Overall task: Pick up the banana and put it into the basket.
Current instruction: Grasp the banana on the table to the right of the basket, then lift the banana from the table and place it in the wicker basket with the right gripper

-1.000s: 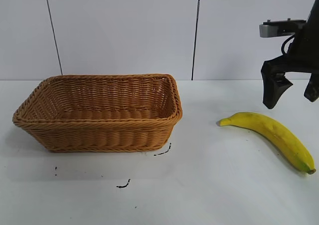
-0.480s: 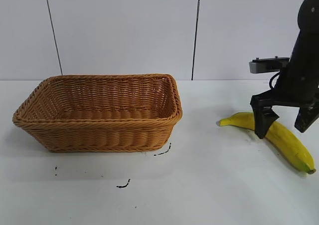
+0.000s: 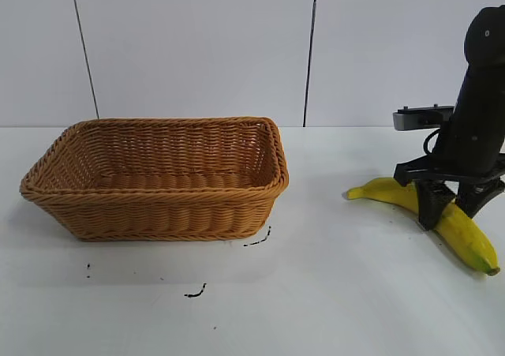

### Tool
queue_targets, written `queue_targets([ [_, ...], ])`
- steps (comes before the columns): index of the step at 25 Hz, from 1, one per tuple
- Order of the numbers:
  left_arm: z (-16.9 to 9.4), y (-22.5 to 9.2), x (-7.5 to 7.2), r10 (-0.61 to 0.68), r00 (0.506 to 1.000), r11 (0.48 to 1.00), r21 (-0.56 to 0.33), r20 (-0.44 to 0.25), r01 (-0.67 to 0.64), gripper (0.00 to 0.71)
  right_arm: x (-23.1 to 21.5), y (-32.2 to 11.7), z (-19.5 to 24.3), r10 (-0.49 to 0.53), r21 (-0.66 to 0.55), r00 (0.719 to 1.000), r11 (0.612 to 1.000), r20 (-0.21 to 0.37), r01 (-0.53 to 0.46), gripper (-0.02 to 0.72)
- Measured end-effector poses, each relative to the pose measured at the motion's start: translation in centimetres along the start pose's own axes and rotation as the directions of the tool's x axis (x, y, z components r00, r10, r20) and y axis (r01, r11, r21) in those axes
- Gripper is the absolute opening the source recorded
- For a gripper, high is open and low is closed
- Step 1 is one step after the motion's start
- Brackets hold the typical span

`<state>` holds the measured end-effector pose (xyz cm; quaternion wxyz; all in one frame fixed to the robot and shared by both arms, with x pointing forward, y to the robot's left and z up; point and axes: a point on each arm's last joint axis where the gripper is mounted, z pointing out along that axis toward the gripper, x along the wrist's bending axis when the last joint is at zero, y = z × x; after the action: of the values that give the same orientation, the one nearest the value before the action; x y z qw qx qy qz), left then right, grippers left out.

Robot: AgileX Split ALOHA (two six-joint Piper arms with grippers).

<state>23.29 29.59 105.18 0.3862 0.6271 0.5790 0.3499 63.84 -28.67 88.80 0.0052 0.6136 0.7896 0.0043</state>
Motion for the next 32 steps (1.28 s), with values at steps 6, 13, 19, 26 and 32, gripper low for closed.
queue_targets([
  [6,0.0,0.0,0.0,0.000,1.000,1.000,0.000,0.000,0.000,0.693,-0.3,1.6,-6.1,0.005,-0.076,1.000,0.997,0.011,-0.004,0.297],
  [13,0.0,0.0,0.0,0.000,1.000,1.000,0.000,0.000,0.000,0.693,-0.4,2.5,-14.8,0.046,-0.209,0.999,0.977,0.021,-0.040,0.297],
  [19,0.0,0.0,0.0,0.000,1.000,1.000,0.000,0.000,0.000,0.693,1.0,3.5,-17.4,0.033,-0.289,0.999,0.957,0.034,-0.022,0.297],
  [26,0.0,0.0,0.0,0.000,1.000,1.000,-0.001,0.000,0.000,0.693,8.2,4.4,-18.4,-0.201,-0.306,0.974,0.925,0.108,0.225,0.297],
  [32,0.0,0.0,0.0,0.000,1.000,1.000,-0.001,0.000,0.000,0.693,14.5,4.5,-18.6,-0.379,-0.349,0.912,0.843,0.157,0.410,0.297],
])
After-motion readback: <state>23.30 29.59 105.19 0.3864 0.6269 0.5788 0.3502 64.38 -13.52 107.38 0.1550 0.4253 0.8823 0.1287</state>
